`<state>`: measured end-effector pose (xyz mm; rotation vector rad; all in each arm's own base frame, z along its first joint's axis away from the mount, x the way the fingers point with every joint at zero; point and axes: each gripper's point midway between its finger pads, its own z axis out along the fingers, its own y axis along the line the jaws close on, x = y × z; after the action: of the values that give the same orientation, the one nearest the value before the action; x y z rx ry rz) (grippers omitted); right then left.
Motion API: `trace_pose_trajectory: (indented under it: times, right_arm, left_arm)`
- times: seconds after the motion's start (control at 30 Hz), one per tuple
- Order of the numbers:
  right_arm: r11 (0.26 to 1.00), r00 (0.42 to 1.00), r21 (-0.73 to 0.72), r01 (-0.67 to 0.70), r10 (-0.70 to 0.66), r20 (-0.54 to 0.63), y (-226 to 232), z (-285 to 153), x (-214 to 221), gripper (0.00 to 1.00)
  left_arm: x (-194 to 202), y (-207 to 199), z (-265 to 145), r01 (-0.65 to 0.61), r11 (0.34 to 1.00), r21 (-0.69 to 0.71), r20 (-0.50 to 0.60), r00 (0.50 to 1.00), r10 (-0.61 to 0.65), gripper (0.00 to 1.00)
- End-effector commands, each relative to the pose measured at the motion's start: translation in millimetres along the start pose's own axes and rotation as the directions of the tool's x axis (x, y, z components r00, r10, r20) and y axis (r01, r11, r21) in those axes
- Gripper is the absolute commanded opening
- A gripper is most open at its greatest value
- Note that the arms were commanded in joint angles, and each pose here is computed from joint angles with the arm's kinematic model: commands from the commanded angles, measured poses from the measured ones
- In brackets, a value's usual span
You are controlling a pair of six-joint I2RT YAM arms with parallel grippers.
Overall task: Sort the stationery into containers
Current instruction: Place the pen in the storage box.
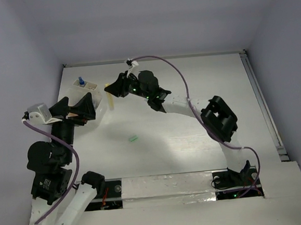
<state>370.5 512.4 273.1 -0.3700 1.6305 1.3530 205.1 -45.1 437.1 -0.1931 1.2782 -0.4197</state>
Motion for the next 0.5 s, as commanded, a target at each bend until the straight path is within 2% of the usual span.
trace_pose_trajectory:
  times: [0.0,0.1,0.17,0.2,0.27,0.3,0.37,0.47]
  right_arm:
    - [0.96,0.993,-0.257,0.11,-0.099,0.058,75.9,24.0,-22.0,0.0]
    - [0.942,0.991,-0.308,0.136,-0.128,0.046,78.6,44.2,-6.8,0.0]
    - [0.913,0.986,-0.374,0.163,-0.142,0.083,109.5,53.9,-14.1,0.0]
    - [0.907,0.987,-0.389,0.162,-0.149,0.063,101.6,61.8,0.4,0.0]
    - [0.871,0.983,-0.457,0.181,-0.156,0.094,131.8,66.9,-1.8,0.0]
    - [0.871,0.984,-0.456,0.18,-0.157,0.089,123.9,73.5,7.8,0.0]
    - [0.841,0.977,-0.499,0.21,-0.167,0.13,148.3,76.5,6.6,0.0]
    - [0.838,0.974,-0.499,0.223,-0.172,0.148,142.1,88.1,20.0,0.0]
  left_arm:
    - [-14.2,0.6,3.3,0.02,1.0,-0.006,0.084,0.996,-0.02,0.99]
    - [-15.6,4.1,-2.9,0.032,0.999,-0.006,0.116,0.993,-0.031,0.99]
    - [-14.0,7.5,-9.5,0.042,0.999,-0.003,0.139,0.989,-0.041,0.99]
    - [-14.0,8.9,-11.6,0.043,0.999,-0.004,0.146,0.988,-0.042,0.99]
    - [-11.2,12.3,-15.2,0.047,0.999,-0.008,0.156,0.987,-0.045,0.99]
    - [-10.7,14.9,-16.0,0.044,0.999,-0.017,0.16,0.986,-0.041,0.99]
    - [-7.4,13.5,-16.1,0.04,0.999,-0.005,0.155,0.987,-0.039,0.99]
    - [-6.7,13.3,-14.9,0.034,0.999,-0.002,0.155,0.987,-0.033,0.99]
